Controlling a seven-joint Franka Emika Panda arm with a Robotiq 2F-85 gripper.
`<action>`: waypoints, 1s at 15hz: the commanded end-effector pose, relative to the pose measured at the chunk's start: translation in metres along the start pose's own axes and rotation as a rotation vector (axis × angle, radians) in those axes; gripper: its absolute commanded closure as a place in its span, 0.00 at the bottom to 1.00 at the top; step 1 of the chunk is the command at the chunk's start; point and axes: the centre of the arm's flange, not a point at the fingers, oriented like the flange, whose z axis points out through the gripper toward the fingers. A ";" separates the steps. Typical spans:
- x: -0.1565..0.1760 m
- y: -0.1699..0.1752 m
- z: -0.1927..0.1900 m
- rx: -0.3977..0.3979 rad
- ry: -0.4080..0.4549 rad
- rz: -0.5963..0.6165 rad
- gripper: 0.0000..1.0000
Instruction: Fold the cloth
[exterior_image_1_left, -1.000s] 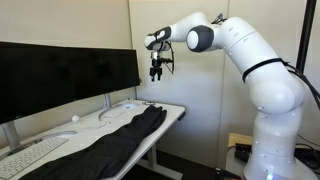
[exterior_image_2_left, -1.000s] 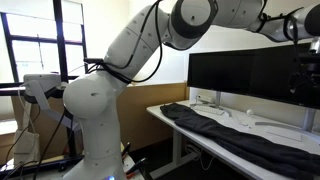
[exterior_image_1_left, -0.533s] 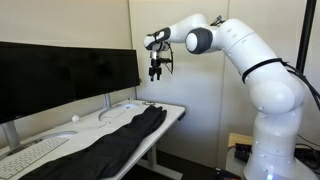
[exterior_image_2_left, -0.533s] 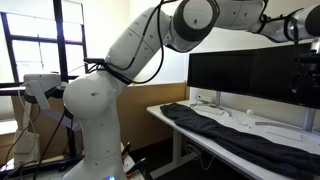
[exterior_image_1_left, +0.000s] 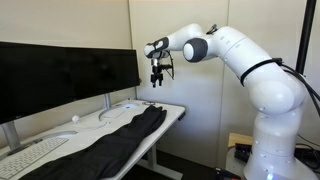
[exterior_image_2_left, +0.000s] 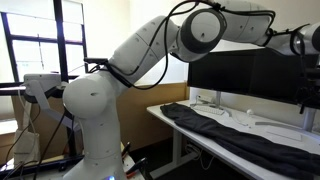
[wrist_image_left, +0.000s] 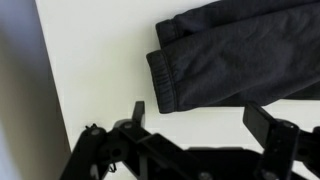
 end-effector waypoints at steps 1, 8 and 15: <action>0.009 0.027 0.017 0.007 -0.061 -0.005 0.00; -0.012 0.046 0.066 0.061 -0.178 -0.022 0.00; -0.017 0.049 0.118 0.151 -0.304 -0.032 0.00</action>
